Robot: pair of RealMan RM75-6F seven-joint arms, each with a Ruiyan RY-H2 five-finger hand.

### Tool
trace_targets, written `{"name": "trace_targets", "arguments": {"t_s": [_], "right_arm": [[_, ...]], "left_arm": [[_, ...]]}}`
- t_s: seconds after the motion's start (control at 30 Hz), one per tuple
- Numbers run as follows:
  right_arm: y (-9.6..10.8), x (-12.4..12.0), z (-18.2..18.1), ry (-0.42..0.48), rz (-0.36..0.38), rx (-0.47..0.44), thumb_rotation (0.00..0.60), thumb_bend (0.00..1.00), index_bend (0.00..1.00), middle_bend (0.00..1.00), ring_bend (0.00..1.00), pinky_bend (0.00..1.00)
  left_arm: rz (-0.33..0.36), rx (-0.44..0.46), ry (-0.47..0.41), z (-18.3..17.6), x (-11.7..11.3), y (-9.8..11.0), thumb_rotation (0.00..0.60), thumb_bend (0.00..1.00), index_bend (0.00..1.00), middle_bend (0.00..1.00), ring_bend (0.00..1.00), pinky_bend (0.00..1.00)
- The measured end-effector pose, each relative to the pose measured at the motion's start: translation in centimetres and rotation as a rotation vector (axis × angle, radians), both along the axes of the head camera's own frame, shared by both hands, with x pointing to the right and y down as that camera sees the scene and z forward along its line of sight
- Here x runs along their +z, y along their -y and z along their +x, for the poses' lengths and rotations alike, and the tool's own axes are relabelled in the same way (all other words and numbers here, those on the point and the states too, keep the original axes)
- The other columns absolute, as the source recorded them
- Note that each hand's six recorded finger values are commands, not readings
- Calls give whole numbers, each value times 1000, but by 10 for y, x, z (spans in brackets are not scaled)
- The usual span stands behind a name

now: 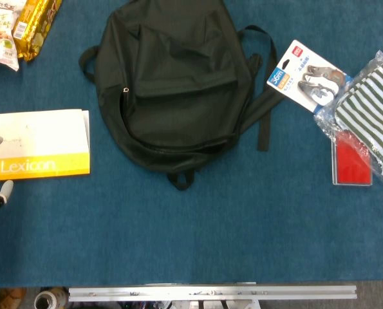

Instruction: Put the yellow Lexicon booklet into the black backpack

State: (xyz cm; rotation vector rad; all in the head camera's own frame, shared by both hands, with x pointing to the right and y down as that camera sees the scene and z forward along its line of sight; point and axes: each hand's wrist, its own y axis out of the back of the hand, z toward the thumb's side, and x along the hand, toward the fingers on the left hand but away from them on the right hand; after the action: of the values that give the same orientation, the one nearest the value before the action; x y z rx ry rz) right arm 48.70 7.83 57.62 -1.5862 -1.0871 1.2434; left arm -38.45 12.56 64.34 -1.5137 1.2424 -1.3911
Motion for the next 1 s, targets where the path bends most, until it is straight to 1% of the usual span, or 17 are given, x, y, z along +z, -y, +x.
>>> {"name": "trace_targets", "arguments": {"t_s": [0.27, 0.4, 0.5, 0.63, 0.7, 0.83, 1.0], "right_arm": [[1, -2, -2, 19, 8, 1, 600, 90, 290, 330, 220, 350], [6, -8, -3, 27, 26, 1, 600, 89, 290, 330, 220, 350], [8, -10, -6, 33, 38, -8, 600, 89, 290, 330, 220, 350], [9, -10, -6, 38, 36, -8, 600, 89, 290, 330, 220, 350], [9, -9, -6, 39, 33, -8, 600, 89, 290, 330, 220, 350], [10, -8, -7, 40, 27, -9, 600, 89, 290, 330, 220, 350], [9, -6, -6, 40, 18, -8, 600, 89, 290, 330, 220, 350]], "left_arm": [[-4, 10, 2, 2, 0, -1, 600, 246, 241, 316, 275, 253], [-9, 29, 4, 5, 2, 0, 600, 246, 241, 316, 276, 251], [-27, 61, 9, 11, 6, 2, 600, 246, 241, 316, 276, 246], [-65, 119, 18, 22, 17, 7, 600, 246, 240, 309, 271, 230], [-89, 149, 25, 28, 24, 10, 600, 246, 236, 289, 248, 221], [-147, 203, 49, 40, 40, 15, 600, 246, 159, 207, 171, 181], [-229, 246, 84, 52, 62, 23, 600, 229, 77, 145, 125, 158]]}}
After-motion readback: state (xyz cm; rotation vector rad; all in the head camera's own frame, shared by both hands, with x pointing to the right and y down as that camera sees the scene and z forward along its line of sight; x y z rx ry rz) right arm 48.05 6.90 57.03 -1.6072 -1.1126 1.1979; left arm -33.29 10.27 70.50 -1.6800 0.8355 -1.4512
